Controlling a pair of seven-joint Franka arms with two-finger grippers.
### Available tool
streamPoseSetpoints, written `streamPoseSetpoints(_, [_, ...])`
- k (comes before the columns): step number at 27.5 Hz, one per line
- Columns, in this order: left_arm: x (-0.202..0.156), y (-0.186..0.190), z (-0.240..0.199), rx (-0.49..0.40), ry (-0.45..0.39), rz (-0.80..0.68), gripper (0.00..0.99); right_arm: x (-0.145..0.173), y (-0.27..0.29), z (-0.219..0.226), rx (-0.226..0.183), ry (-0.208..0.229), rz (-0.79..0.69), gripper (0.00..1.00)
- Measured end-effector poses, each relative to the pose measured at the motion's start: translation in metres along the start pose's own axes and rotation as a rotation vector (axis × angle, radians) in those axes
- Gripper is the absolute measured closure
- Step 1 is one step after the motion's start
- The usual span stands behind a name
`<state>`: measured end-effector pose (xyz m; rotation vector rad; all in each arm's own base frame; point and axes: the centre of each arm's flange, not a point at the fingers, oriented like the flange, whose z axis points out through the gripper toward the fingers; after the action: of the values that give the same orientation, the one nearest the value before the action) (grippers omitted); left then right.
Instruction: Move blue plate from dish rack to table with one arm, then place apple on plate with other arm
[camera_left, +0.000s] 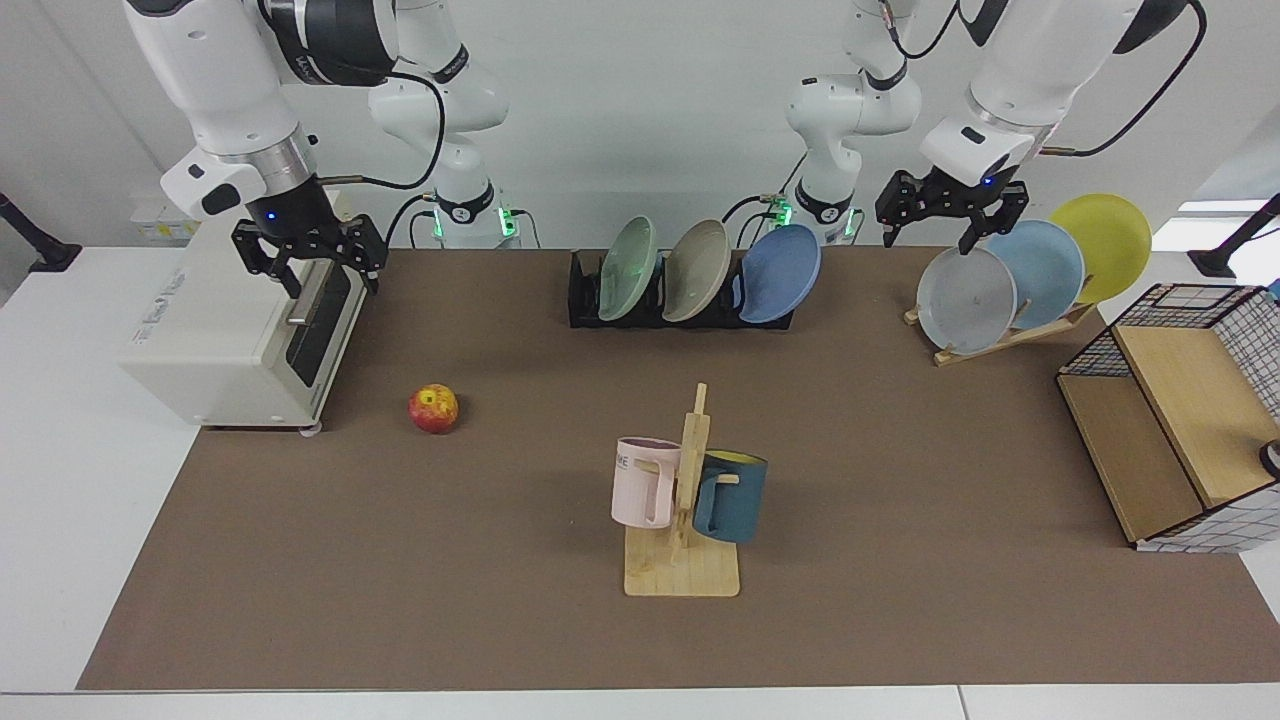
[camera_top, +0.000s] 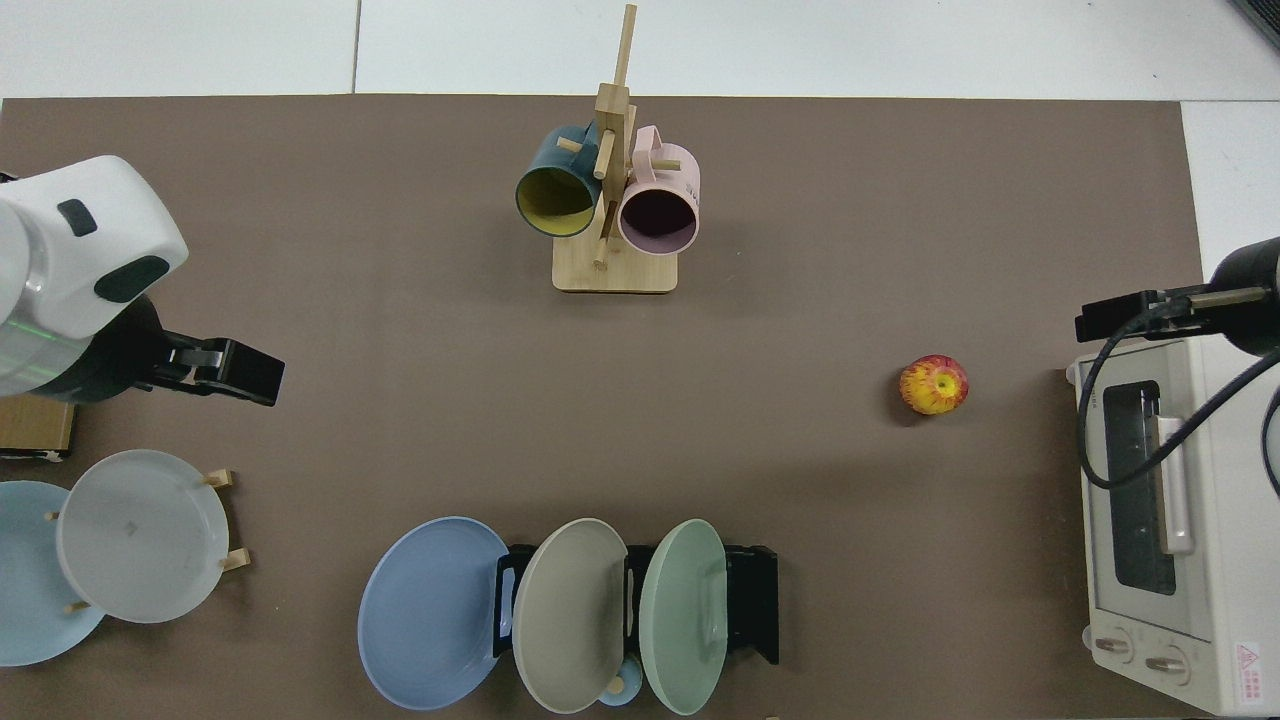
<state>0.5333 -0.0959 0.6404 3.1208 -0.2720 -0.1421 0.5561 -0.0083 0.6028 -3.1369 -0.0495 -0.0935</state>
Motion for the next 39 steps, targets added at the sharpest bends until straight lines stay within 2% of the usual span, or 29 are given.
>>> streamPoseSetpoints(22, [-0.001, 0.0, -0.001, 0.0, 0.002, 0.0, 0.0, -0.002, -0.003, 0.009, 0.002, -0.026, -0.006, 0.0])
streamPoseSetpoints(39, [-0.006, 0.003, 0.006, -0.002, -0.015, 0.003, 0.0, -0.003, -0.026, 0.102, 0.002, -0.091, -0.044, 0.0])
